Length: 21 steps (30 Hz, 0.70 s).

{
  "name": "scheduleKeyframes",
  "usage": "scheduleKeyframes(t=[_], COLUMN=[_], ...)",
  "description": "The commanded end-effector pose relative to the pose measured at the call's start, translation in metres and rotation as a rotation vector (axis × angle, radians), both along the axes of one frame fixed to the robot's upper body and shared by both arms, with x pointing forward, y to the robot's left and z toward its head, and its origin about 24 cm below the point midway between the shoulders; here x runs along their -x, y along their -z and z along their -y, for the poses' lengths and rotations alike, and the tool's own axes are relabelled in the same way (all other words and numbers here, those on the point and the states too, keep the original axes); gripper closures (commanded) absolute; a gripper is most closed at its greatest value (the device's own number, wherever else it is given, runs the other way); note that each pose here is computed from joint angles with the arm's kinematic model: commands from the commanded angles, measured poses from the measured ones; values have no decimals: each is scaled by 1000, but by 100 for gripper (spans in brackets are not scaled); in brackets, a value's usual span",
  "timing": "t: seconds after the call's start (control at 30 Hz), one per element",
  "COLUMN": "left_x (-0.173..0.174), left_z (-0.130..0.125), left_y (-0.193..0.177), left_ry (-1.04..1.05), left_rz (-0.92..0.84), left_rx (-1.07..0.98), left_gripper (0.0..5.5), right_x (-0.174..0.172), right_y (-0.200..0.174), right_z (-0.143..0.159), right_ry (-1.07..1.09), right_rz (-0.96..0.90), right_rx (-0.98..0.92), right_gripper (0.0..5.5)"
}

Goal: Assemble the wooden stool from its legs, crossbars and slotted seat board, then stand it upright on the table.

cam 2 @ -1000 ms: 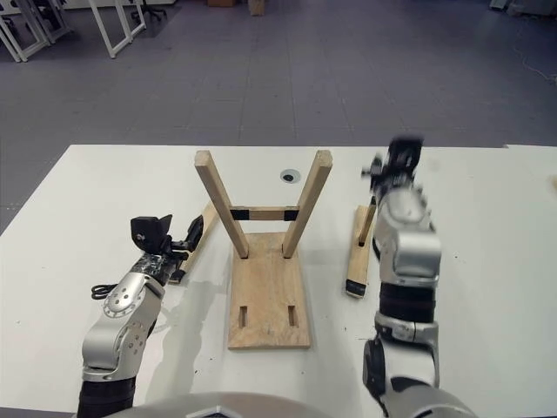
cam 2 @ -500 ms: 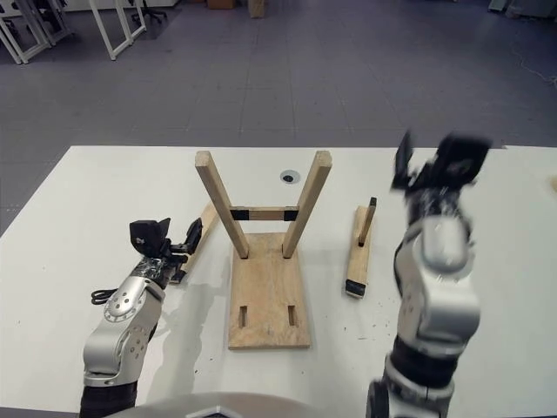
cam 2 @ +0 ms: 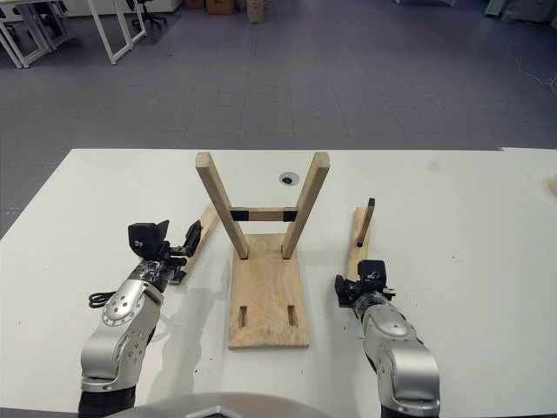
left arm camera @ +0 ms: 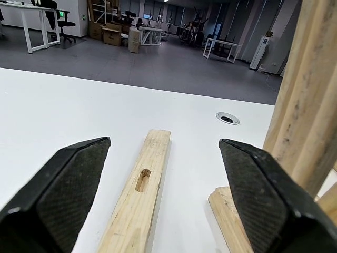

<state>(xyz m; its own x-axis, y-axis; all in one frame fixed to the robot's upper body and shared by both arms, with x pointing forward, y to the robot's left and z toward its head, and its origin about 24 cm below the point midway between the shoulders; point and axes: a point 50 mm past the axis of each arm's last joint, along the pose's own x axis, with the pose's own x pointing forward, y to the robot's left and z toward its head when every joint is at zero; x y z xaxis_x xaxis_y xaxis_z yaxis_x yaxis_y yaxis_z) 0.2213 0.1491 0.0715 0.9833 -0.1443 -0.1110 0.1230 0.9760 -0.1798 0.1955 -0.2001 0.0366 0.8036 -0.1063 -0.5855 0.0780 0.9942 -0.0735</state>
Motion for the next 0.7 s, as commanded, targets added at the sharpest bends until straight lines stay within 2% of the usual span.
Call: scheduleKeyframes(t=[0.03, 0.17, 0.3, 0.37, 0.43, 0.5, 0.57, 0.63, 0.7], left_x=[-2, 1, -1, -1, 8, 20, 27, 30, 31], left_z=[1, -4, -6, -5, -7, -18, -32, -36, -32], left_y=[1, 3, 3, -6, -23, -43, -62, -74, -76], left_ry=[23, 15, -12, 67, 351, 611, 793, 901, 991], left_rz=[-16, -28, -30, 4, 15, 2, -4, -9, -28], left_rx=[-12, -17, -4, 103, 242, 330, 395, 487, 598], left_gripper=[169, 169, 169, 169, 169, 169, 169, 169, 169], right_x=[4, 4, -6, -24, -44, -50, -41, -23, -6], right_y=[14, 7, -5, -30, -74, -109, -137, -147, -144], right_z=[10, 11, 20, 32, 46, 34, 11, -8, -22], right_ry=[17, -45, -34, 36, 68, -102, -402, -683, -888], right_rz=[-80, -38, 33, 214, 455, 621, 703, 661, 543], right_rx=[50, 63, 65, 6, -155, -394, -624, -827, -964], right_gripper=[265, 341, 343, 343, 344, 346, 346, 346, 346])
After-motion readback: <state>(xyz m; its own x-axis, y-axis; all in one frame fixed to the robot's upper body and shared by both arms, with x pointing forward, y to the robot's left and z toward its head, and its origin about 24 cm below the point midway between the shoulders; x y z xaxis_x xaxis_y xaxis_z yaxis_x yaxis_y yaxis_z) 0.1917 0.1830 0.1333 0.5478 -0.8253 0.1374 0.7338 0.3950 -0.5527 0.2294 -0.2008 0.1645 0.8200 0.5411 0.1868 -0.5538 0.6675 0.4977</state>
